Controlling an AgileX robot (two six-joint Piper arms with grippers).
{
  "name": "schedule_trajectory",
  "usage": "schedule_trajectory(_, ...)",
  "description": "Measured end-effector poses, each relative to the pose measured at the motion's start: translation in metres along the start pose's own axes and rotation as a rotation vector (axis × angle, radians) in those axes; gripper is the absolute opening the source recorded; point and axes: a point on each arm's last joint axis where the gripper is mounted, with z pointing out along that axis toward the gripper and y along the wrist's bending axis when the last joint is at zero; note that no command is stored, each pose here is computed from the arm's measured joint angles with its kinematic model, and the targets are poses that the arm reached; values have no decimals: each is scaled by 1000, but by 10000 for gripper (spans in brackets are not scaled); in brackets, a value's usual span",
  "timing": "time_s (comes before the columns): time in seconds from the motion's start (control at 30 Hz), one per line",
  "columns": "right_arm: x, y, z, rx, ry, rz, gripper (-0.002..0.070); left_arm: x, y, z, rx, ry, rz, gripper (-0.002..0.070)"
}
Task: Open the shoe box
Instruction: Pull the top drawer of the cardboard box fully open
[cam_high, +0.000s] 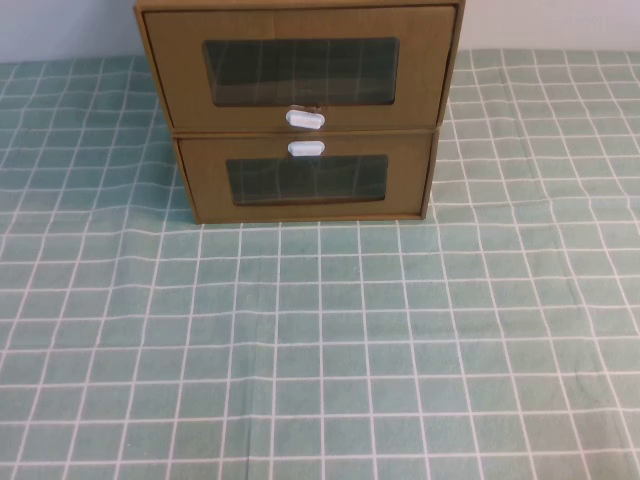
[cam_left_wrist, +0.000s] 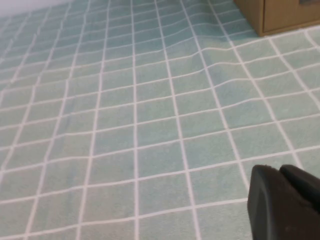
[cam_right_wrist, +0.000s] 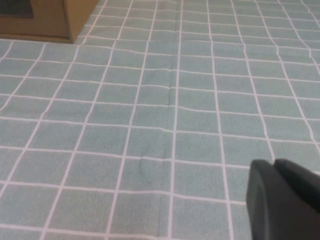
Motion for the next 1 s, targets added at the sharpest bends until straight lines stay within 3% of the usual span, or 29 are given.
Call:
schedule_trajectory(0.2,0,0,0,0,0,0,-13,0,-1,0,12,-1,-52,-5)
schedule_trajectory(1.0,-1,0,0,1,-6,0,-14,0,-1,0,15,-1,-65,-5)
